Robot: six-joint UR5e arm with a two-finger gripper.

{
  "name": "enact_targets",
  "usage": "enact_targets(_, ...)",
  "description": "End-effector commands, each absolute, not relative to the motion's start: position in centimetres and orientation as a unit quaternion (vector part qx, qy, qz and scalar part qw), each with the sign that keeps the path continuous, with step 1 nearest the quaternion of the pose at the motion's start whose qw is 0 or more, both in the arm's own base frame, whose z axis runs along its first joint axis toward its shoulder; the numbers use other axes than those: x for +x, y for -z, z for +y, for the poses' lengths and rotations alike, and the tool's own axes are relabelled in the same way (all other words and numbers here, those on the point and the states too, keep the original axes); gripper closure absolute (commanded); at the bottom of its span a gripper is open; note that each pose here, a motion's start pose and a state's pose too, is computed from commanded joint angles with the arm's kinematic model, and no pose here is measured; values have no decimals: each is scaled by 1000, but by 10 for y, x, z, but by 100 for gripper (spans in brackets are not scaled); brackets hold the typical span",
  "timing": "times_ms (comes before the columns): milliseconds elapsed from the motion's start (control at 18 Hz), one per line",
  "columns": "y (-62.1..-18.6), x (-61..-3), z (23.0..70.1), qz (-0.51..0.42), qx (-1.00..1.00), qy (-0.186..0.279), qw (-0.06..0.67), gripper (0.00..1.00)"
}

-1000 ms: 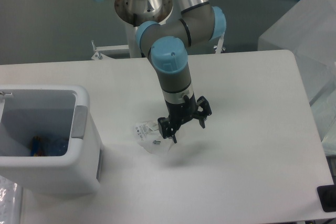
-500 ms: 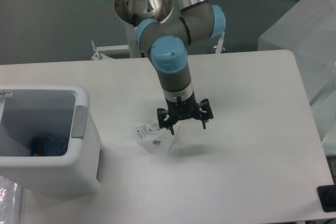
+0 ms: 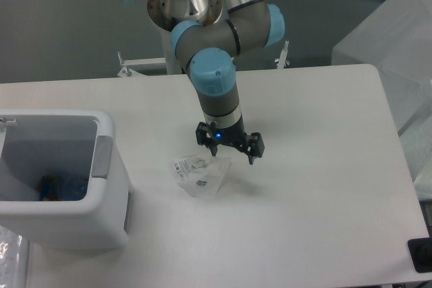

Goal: Place the trash in the trash can
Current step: 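Lower the gripper onto the wrapper and pinch it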

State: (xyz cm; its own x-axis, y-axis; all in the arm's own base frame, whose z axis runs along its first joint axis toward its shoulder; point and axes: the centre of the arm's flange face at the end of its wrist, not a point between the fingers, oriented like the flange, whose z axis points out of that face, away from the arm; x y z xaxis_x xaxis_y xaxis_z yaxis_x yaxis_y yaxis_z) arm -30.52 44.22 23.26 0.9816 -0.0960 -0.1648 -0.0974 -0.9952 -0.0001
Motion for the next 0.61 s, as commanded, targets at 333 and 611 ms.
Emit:
enact_targets(333,-224,-303,460,68,-994,-80,4,0)
enact_targets(611,-207,-297,470,83,-994,-72,-5,0)
